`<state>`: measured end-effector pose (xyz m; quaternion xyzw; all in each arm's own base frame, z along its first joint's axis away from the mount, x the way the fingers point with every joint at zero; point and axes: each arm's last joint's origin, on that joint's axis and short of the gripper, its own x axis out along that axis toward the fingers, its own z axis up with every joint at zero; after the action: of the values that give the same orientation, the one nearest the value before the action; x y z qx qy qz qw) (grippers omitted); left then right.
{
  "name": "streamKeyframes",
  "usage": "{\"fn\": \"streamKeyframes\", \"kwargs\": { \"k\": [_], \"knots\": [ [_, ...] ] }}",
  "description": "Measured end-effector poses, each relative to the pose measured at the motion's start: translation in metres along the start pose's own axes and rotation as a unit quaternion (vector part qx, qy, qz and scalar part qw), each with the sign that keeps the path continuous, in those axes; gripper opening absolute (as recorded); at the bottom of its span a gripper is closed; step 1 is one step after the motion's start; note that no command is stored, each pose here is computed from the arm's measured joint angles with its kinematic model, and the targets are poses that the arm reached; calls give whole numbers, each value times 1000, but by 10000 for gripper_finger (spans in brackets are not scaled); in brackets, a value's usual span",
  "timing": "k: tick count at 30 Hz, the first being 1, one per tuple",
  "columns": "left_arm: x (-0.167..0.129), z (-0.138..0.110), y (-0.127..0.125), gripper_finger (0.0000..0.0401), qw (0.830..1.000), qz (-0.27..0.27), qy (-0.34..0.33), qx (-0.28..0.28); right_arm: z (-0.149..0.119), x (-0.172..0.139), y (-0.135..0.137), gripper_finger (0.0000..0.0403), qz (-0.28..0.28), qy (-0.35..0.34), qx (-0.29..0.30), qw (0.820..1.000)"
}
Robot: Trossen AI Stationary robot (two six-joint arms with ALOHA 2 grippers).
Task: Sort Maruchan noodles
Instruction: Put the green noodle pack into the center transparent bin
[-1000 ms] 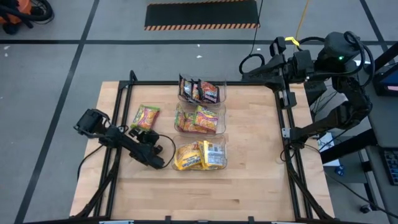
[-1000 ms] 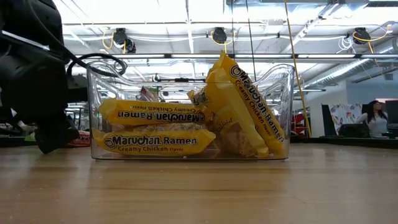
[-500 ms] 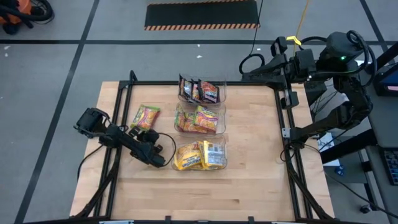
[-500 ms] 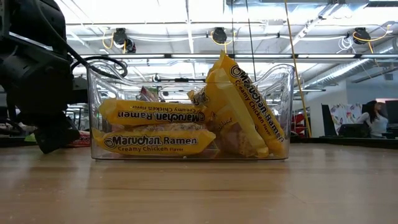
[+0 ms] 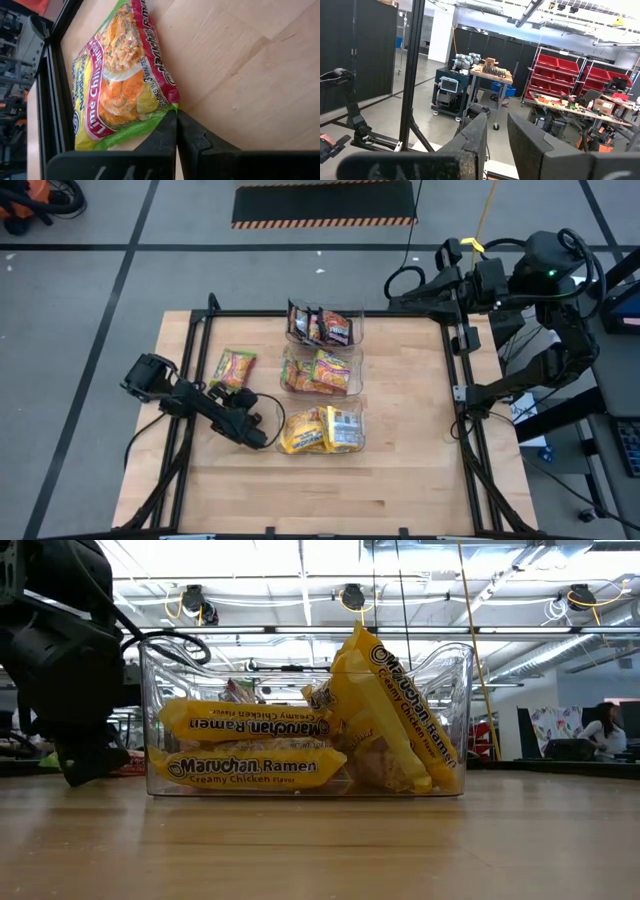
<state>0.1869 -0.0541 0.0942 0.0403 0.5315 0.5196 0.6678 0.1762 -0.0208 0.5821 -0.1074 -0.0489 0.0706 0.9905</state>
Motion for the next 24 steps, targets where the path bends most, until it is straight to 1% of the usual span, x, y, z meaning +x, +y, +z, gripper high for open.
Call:
{"fn": "streamKeyframes", "kwargs": {
  "k": [5, 13, 24],
  "knots": [
    [-13, 8, 14, 3, 999, -29, -7, -26, 0, 0, 0, 71, 0, 0, 18, 1000],
    [-28, 16, 35, 1, 995, -70, -21, -66, -1, 0, 0, 71, 0, 4, 29, 1000],
    [-42, 20, 62, 1, 991, -95, -24, -91, -3, 0, 1, 70, 2, 14, 46, 999]
  ]
}}
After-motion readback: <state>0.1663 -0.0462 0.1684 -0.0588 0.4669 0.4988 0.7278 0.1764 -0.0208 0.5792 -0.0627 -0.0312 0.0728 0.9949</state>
